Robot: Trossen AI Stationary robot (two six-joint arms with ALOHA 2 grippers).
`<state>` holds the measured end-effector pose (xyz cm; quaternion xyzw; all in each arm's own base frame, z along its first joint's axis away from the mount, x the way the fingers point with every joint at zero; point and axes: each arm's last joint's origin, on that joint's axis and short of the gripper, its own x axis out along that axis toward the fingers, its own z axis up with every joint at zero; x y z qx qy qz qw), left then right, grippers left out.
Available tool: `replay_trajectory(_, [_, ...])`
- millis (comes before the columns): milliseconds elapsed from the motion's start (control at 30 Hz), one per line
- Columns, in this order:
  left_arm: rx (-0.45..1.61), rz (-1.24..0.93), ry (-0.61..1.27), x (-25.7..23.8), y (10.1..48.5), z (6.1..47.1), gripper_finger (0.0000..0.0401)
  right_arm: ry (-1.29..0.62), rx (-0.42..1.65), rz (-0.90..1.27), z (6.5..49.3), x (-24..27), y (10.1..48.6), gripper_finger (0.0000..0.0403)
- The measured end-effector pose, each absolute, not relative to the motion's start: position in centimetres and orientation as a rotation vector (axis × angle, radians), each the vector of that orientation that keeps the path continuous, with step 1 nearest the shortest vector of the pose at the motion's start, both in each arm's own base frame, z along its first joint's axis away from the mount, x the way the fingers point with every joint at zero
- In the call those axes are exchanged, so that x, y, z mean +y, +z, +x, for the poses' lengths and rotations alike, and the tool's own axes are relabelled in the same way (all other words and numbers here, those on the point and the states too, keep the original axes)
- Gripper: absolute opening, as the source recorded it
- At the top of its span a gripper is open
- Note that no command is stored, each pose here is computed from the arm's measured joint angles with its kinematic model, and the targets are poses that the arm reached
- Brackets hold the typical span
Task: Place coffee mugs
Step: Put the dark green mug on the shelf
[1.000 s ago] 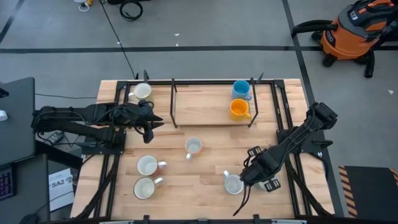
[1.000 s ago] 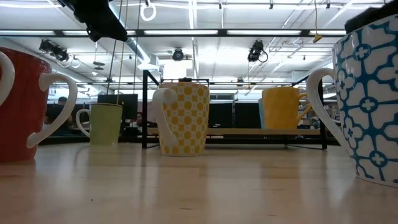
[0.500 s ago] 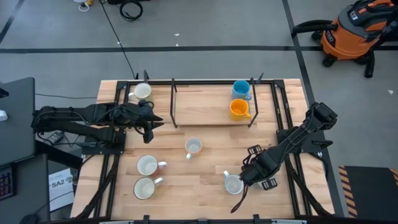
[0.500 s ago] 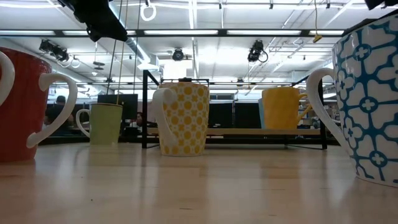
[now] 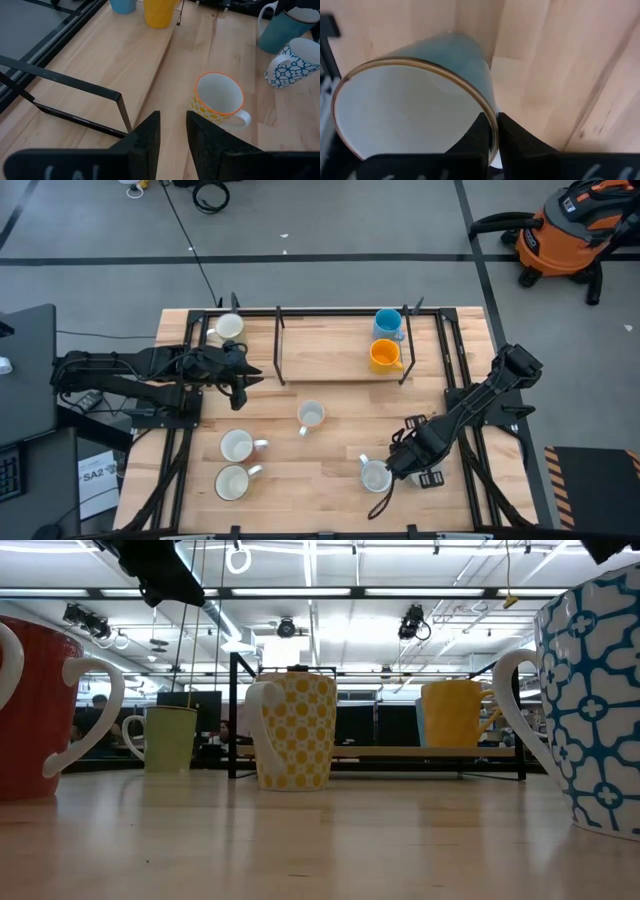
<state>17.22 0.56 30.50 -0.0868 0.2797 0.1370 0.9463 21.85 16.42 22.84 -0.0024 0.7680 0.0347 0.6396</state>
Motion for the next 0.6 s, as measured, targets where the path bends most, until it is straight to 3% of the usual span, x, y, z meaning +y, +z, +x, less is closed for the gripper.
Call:
replay_trajectory(200, [0.57, -0.177, 0.279, 0.6, 30.5, 17.2, 0.01, -0.139, 1.804, 0.133, 21.6, 15.8, 22.9, 0.004])
replay_trajectory(600, [0.57, -0.175, 0.279, 0.6, 30.5, 17.2, 0.01, -0.196, 1.751, 0.274, 22.0, 13.7, 24.5, 0.0025])
